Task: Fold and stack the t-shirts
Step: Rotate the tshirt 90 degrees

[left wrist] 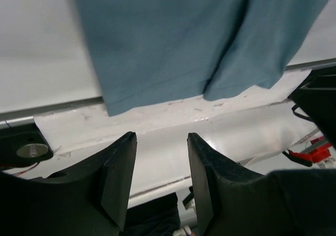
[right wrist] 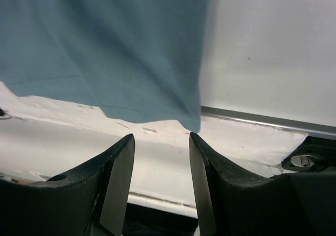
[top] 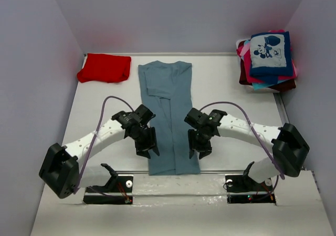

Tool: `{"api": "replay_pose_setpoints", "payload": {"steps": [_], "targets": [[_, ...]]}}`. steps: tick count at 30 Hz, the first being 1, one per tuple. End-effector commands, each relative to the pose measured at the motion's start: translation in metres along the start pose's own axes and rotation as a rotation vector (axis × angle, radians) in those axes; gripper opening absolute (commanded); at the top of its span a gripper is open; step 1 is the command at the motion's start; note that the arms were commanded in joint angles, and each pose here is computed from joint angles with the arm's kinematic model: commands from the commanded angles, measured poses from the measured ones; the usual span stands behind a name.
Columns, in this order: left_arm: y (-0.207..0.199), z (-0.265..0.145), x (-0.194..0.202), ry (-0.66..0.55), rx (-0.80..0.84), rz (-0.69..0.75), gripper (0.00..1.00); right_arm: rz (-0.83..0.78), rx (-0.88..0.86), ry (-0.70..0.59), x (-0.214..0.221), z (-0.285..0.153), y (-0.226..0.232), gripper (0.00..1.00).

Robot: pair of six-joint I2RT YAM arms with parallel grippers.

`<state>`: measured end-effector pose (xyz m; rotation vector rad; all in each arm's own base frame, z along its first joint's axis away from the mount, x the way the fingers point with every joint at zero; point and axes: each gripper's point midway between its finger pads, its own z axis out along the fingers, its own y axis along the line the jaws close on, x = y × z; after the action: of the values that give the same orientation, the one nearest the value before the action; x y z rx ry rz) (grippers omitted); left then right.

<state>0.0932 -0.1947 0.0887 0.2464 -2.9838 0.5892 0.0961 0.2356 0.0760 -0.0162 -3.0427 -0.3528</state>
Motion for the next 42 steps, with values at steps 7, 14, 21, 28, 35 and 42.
{"api": "replay_pose_setpoints", "payload": {"steps": [7,14,21,28,35,42], "targets": [[-0.038,-0.021,-0.132,-0.212,0.035,0.057,0.55,0.098,-0.097,-0.235,-0.145,-0.040,0.026,0.52],[-0.059,-0.011,-0.212,-0.282,0.002,0.073,0.55,0.072,-0.165,-0.262,-0.218,-0.041,0.055,0.51],[-0.067,0.000,-0.276,-0.313,-0.032,0.053,0.53,0.081,-0.199,-0.221,-0.266,-0.020,0.074,0.49],[-0.057,-0.004,-0.309,-0.340,-0.110,0.022,0.52,0.101,-0.220,-0.173,-0.289,-0.003,0.076,0.47],[-0.044,0.016,-0.318,-0.300,-0.120,0.009,0.52,0.087,-0.227,-0.163,-0.290,-0.001,0.078,0.47],[-0.047,0.016,-0.324,-0.301,-0.121,0.008,0.51,0.087,-0.265,-0.162,-0.293,-0.005,0.082,0.47]]}}
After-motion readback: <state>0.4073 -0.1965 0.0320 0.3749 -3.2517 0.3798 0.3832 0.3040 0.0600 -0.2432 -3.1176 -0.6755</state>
